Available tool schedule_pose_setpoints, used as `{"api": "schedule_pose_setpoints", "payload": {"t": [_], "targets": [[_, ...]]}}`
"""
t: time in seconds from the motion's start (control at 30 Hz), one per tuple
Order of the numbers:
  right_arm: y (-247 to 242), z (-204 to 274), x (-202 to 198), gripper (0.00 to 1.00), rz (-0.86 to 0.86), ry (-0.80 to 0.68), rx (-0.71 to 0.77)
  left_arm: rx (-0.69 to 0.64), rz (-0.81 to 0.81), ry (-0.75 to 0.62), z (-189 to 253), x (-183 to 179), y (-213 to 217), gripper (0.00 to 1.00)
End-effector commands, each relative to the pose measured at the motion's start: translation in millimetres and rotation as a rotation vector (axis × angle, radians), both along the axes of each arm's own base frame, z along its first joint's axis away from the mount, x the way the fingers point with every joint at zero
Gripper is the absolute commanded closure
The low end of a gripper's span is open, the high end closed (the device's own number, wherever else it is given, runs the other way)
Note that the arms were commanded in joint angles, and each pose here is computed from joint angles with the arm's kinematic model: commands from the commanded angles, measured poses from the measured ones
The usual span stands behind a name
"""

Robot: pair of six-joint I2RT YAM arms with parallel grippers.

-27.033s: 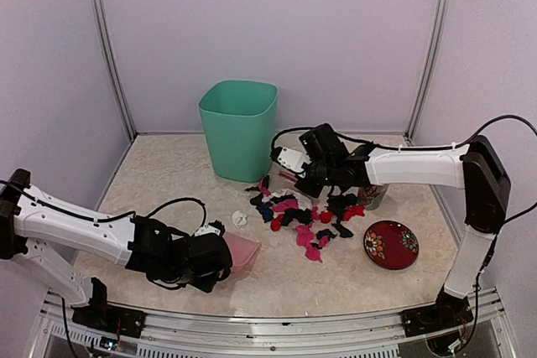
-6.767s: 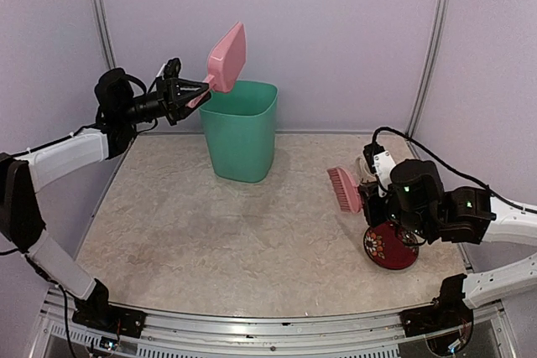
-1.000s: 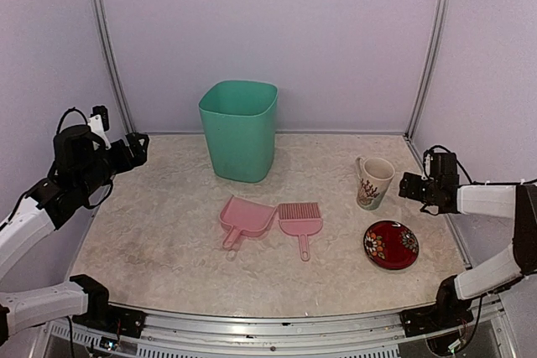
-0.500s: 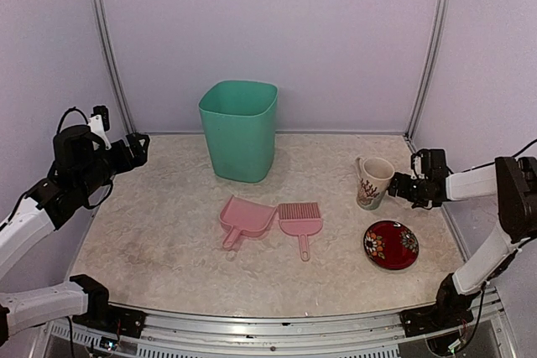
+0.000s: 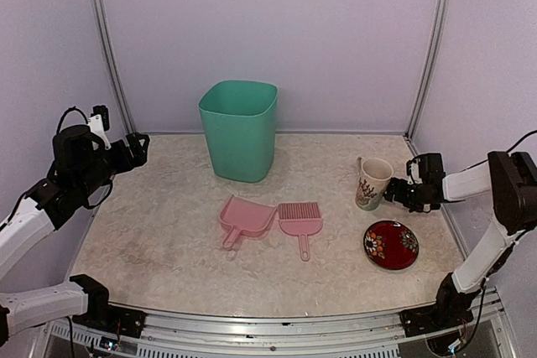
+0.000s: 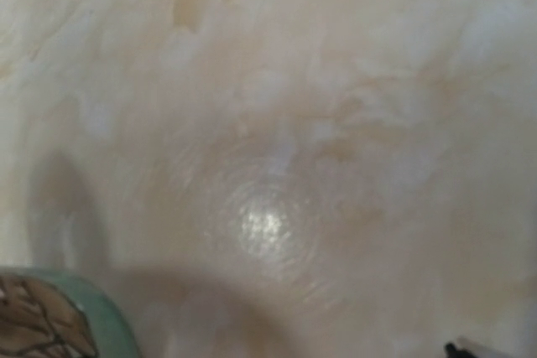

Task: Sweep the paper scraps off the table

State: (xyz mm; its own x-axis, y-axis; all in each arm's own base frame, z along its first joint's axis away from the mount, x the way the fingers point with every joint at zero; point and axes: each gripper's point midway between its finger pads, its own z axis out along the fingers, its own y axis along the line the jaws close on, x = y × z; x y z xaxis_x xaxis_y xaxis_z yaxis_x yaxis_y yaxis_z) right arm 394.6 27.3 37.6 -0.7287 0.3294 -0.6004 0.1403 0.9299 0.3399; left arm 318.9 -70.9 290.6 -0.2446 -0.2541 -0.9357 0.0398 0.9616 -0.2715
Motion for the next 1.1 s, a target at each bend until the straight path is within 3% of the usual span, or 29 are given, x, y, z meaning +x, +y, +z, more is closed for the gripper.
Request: {"api": "schedule_pose_setpoints", "payload": {"t": [0.0,1.07], "targets": [[12.0,4.8,8.7,0.12,0.039,-0.026,0.057,0.008,-0.002,-0.011,0.6,-2.2,1.9,0.01],[125.1,15.1,-0.9,0.16,0.264,-0.016,0.083,0.01,-0.009,-0.006,-2.1,-1.7,2.0,0.01]]}}
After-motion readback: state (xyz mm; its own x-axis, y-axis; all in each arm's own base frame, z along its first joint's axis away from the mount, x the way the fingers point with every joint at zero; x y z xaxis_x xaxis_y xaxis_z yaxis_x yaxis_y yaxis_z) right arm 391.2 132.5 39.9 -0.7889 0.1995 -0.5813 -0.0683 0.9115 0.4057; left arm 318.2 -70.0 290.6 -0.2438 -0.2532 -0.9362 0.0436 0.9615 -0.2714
